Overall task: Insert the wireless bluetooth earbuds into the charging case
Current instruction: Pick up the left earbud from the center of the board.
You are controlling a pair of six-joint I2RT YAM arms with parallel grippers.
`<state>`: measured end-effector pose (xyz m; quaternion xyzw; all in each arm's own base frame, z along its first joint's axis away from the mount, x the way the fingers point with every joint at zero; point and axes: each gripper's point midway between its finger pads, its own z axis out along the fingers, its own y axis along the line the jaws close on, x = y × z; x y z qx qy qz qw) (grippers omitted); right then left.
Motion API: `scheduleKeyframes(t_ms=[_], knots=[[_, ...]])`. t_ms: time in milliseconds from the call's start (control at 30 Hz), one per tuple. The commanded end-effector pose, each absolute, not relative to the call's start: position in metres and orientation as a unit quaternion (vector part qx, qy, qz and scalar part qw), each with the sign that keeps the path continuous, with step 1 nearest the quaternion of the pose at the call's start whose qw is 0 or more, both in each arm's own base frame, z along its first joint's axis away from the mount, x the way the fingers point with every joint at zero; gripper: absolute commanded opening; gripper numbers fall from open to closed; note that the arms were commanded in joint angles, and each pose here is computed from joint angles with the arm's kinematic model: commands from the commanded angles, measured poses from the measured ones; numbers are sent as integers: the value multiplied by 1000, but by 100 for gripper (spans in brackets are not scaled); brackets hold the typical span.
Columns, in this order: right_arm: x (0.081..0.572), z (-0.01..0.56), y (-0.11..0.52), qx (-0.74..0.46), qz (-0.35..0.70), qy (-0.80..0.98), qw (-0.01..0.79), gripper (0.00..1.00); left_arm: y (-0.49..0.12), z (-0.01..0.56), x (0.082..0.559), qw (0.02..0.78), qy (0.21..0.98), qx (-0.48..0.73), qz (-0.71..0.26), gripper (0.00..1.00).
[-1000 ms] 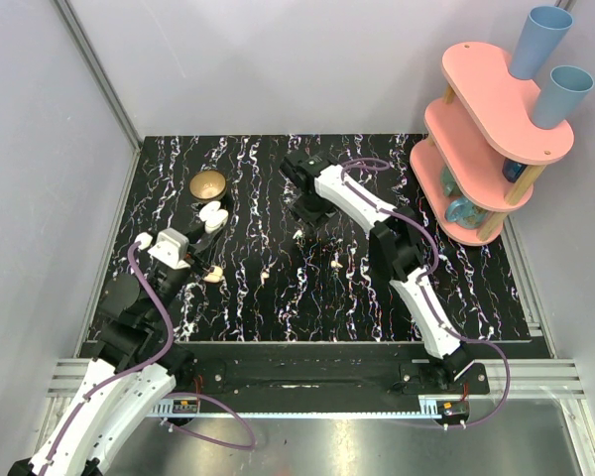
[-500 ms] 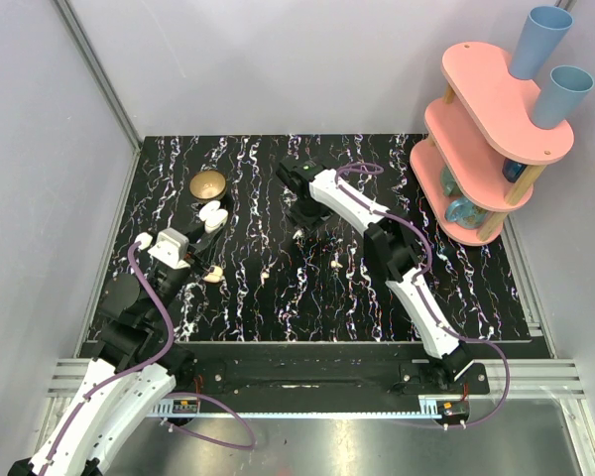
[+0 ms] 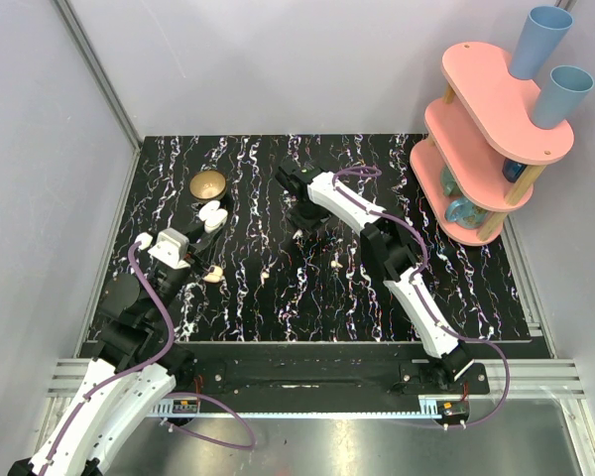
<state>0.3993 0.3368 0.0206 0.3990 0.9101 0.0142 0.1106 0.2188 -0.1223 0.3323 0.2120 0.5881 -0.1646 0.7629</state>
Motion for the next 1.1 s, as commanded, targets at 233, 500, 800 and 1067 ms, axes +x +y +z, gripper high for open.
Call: scheduleKeyframes(t_ms=[233,500,800,1067], knots=[[412,25,342,416,23,898,140,49,-118,344,222,779,574,200,-154,0],[411,18,342,414,18,899,138,45,-116,344,222,778,576,200,-150,0],[412,14,340,417,16,898,137,44,-116,343,222,778,577,199,-149,0],[412,9,342,416,15,899,135,40,-117,342,222,777,578,202,-150,0]])
